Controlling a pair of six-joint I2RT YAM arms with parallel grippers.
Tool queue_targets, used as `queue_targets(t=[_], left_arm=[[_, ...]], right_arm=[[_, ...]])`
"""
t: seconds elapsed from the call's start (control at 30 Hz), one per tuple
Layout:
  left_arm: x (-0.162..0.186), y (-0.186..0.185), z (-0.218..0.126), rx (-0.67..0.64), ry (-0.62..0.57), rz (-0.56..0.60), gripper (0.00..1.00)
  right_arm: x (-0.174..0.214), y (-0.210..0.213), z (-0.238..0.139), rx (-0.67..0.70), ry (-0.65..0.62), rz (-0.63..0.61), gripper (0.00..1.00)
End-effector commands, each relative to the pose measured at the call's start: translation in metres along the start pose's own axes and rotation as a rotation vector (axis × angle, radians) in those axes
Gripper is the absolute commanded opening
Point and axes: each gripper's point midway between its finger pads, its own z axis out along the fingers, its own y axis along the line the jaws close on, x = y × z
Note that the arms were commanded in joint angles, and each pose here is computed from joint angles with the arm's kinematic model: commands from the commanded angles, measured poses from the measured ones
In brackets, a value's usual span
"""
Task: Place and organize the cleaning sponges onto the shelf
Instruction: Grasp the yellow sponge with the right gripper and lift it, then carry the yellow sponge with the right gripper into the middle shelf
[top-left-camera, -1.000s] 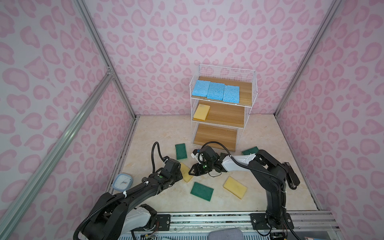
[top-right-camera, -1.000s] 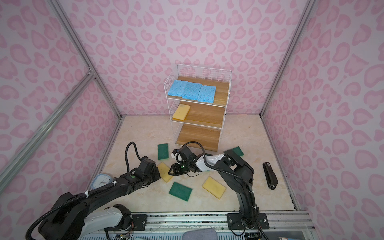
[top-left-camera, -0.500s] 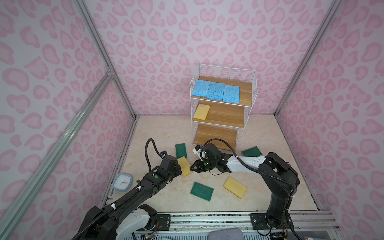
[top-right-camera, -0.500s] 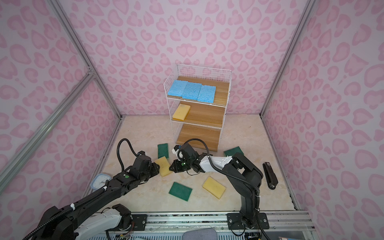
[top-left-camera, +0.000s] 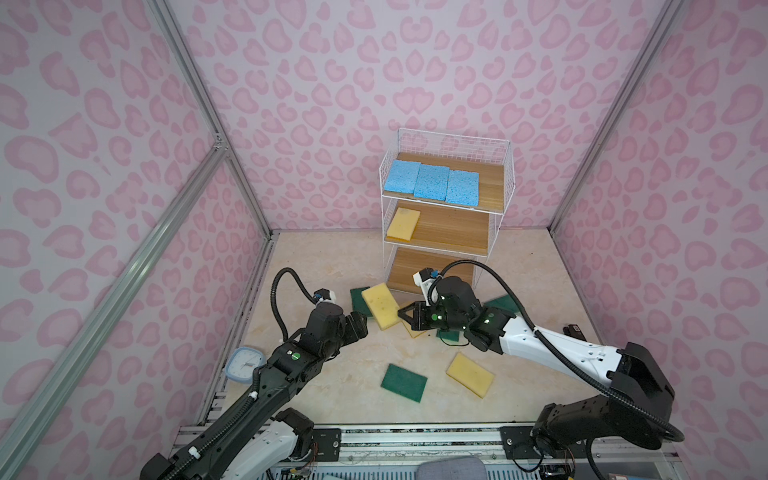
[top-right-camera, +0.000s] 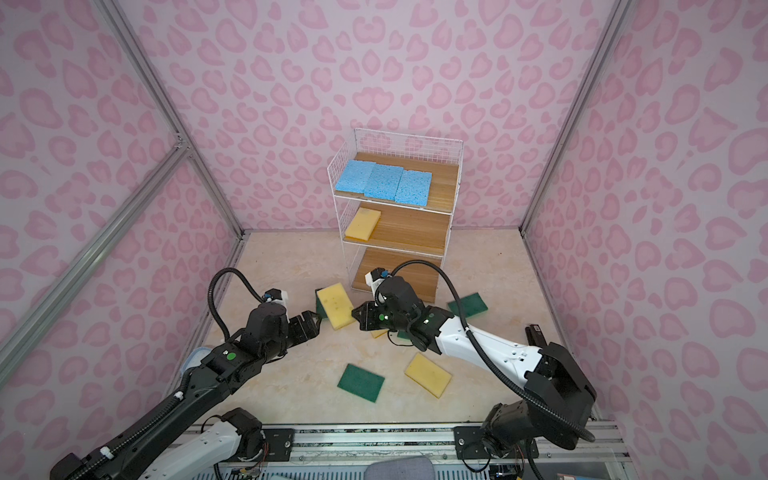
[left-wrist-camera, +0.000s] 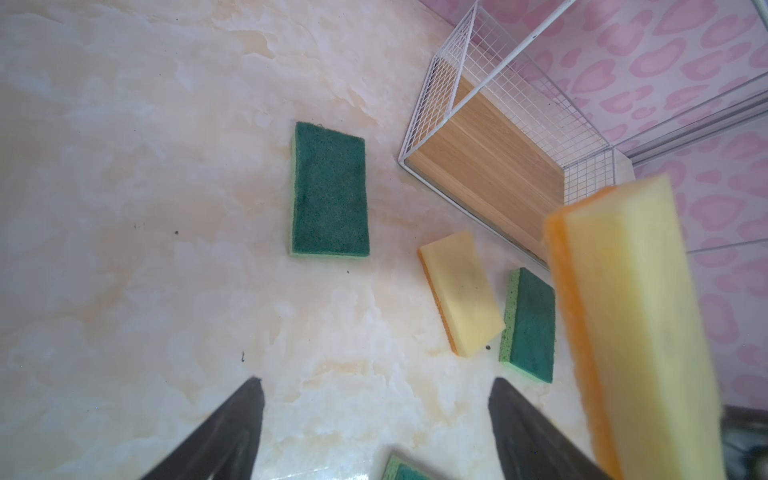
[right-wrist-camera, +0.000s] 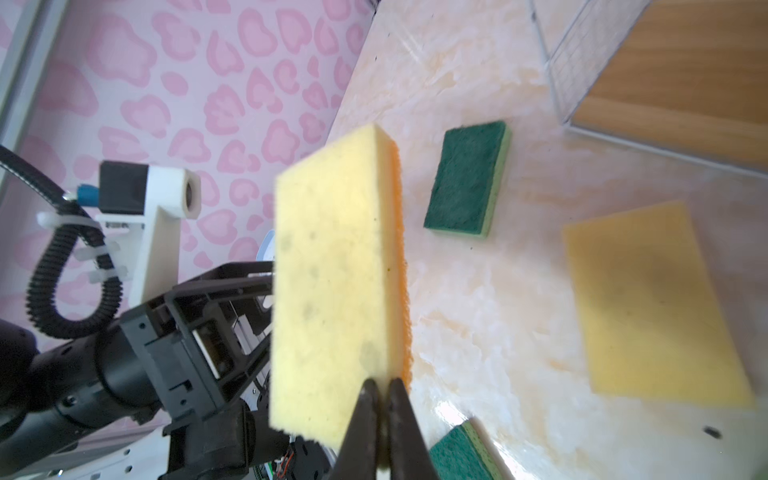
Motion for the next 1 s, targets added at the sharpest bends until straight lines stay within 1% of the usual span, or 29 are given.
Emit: queue_targets(t=[0.0, 0.13, 0.23, 0.33, 0.43, 0.53, 0.8, 0.97], left_arm=[[-0.007, -0.004, -0.006, 0.007, -0.021, 0.02, 0.86], [-0.015, -0.01, -0.012, 0.027, -0.041, 0.028, 0.86], [-0.017, -0.014, -0.012, 0.04, -0.039, 0.033, 0.86], [-0.015, -0.015, -0.009, 0.05, -0.03, 0.034, 0.86], [-0.011, -0.015, -0.004, 0.056, -0.018, 0.034, 0.86], [-0.008, -0.016, 0.0, 0.062, -0.008, 0.035, 0.86], [-0.004, -0.017, 0.006, 0.074, 0.011, 0.04, 0.86], [0.0, -0.018, 0.007, 0.084, 0.024, 0.046, 0.86]], right_arm=[[-0.009, -0.019, -0.014, 0.104, -0.06, 0.035, 0.08], [-0.023, -0.03, -0.028, 0.143, -0.106, 0.067, 0.08], [-0.037, -0.036, -0.041, 0.156, -0.172, 0.112, 0.08], [-0.055, -0.043, -0.057, 0.199, -0.269, 0.171, 0.08], [-0.072, -0.042, -0.07, 0.2, -0.36, 0.216, 0.08], [-0.088, -0.036, -0.078, 0.198, -0.42, 0.249, 0.08], [-0.128, -0.032, -0.084, 0.223, -0.568, 0.344, 0.07], [-0.149, -0.035, -0.077, 0.241, -0.612, 0.381, 0.06]])
